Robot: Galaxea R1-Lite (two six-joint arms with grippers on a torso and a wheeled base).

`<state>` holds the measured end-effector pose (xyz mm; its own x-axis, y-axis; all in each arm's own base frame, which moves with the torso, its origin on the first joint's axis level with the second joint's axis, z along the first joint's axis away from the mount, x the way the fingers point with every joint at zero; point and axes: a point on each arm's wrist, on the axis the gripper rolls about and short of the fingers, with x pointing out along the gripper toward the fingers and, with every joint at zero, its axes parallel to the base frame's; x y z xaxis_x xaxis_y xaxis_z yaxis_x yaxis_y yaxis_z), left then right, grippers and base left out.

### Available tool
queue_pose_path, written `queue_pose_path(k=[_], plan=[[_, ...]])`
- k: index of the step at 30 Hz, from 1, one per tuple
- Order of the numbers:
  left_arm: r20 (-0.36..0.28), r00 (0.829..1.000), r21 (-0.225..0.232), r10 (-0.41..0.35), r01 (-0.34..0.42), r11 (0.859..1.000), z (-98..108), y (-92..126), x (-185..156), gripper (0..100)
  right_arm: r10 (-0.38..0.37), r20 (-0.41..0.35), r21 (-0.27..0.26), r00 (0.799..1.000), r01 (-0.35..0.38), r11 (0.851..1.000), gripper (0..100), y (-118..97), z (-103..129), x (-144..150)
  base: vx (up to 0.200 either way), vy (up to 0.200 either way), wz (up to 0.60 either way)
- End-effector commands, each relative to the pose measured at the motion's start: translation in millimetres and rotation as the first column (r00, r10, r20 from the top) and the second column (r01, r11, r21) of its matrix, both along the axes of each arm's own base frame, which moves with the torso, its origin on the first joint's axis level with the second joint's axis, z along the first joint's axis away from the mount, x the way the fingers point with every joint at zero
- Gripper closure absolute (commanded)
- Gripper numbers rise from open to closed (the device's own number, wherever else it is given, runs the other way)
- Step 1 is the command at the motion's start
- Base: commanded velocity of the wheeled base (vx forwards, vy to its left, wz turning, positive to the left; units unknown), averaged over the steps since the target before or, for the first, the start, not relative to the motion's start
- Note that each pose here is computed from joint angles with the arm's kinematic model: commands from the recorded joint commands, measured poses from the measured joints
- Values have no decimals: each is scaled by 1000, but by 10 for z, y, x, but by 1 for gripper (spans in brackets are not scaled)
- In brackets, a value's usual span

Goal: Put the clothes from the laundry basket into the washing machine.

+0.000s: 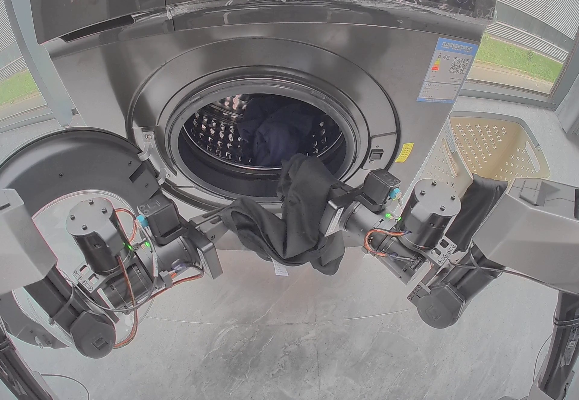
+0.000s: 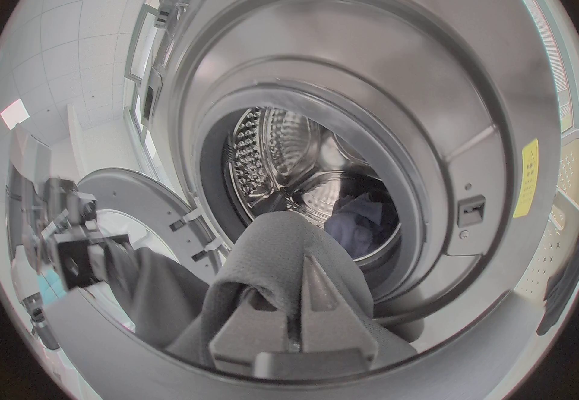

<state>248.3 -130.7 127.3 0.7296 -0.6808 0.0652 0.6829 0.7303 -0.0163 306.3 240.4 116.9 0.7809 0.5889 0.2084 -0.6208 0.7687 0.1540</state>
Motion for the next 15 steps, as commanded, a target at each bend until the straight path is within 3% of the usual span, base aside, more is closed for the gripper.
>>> queue_pose_path(k=[1,5,6,11,15], plan=[[-83,996,79,37,-31,996,-325,62,111,100,21,25,21,999,-21,1000,100,33,128,-86,0,0,0],[-88,995,91,52,-43,995,-363,108,147,100,24,25,21,999,-24,999,100,46,127,-89,0,0,0],[-90,995,93,47,-39,995,-368,121,146,0,24,25,21,999,-24,999,100,46,127,-89,0,0,0],[-112,993,99,33,-22,995,-404,130,105,0,22,27,23,999,-23,999,100,45,136,-81,0,0,0],[-192,981,147,-6,35,989,-577,179,-53,0,17,34,28,999,-18,999,100,41,154,-58,0,0,0]])
